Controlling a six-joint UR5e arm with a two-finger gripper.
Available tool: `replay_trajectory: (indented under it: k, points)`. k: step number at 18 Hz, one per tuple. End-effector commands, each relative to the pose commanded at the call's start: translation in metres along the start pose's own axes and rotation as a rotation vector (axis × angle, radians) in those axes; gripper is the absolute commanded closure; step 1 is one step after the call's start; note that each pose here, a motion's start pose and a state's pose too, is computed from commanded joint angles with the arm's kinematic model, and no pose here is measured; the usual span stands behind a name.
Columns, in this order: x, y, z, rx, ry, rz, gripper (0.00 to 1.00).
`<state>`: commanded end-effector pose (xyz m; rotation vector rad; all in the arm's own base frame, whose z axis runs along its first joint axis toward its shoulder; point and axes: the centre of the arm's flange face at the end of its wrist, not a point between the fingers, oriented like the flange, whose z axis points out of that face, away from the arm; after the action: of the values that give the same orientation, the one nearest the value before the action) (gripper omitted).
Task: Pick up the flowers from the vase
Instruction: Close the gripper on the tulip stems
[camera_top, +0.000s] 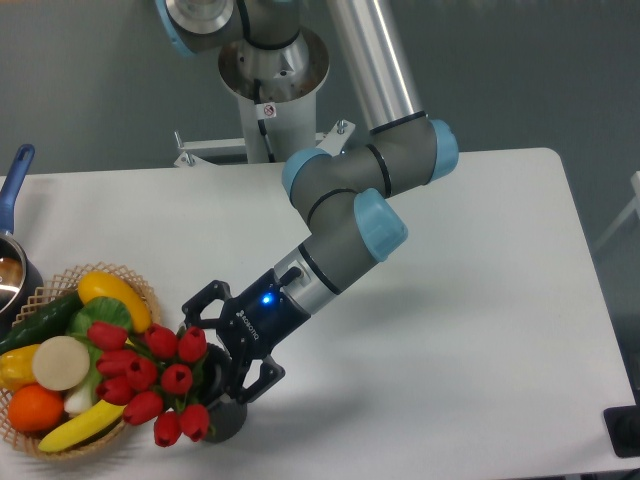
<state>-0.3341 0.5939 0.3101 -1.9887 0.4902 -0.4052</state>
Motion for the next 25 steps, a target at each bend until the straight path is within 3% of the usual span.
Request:
replay_trajectory:
  k: [1, 3, 13, 25]
  points:
    - [0.001, 0.001, 0.0, -0.003, -0.001, -0.003, 1.0]
    - [0.001, 0.0, -0.002, -0.02, -0.011, -0.04, 1.0]
    - [0.008, -0.026, -0.019, -0.001, -0.035, -0.046, 1.0]
    - [0.01, -0.083, -0.076, 0.14, -0.05, -0.109, 1.0]
